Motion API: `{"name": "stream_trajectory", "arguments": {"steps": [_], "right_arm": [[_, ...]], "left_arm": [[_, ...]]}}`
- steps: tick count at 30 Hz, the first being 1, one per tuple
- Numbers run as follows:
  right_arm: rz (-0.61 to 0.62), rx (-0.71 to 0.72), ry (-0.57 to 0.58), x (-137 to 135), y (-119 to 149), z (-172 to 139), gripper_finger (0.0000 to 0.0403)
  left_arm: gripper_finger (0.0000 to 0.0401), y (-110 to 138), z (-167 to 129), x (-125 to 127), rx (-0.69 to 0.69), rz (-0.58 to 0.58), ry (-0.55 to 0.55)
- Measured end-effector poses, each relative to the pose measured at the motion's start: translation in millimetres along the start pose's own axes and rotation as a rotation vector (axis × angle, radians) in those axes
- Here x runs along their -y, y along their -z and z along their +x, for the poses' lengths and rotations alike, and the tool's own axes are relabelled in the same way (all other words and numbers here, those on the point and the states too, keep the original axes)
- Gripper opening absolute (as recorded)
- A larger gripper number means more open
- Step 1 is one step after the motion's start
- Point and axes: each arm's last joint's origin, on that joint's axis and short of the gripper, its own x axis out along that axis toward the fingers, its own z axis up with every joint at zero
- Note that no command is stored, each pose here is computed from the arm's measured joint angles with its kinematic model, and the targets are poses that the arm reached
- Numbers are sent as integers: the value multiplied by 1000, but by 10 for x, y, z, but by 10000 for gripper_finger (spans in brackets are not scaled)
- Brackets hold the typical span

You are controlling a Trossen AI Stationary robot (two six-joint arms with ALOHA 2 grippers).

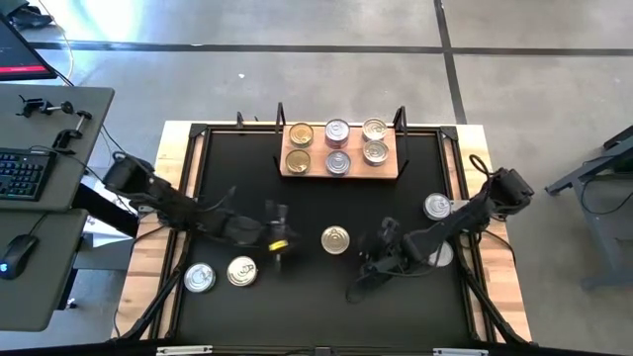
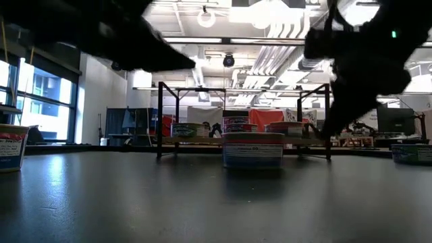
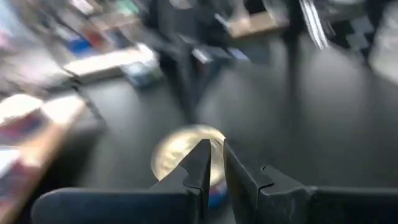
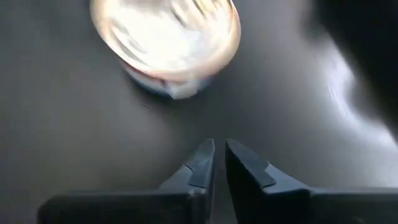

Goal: Stack canned seafood by type on shelf
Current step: Stack the blue tuna can on top of the blue tuna can on the shelf

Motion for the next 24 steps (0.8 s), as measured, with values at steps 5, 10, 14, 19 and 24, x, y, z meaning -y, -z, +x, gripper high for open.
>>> {"name": "stream_trajectory", "arguments": {"steps": [5,10,14,19,24], "right_arm": [[47,15,3,160,105,255,50],[93,171,-115,273,46,496,50],[98,233,-260,319,-33,566,50],[35,243,-432,246,-81,525,50],[-58,286,-463,150,-49,455,50]], "left_arm": [[35,57,366,-119,-273,3,147],[35,144,629,-285,-336,-51,227],[35,196,722,-434,-360,-77,171],[35,107,654,-626,-381,-113,48],[35,-73,478,-654,-396,-111,-44]]}}
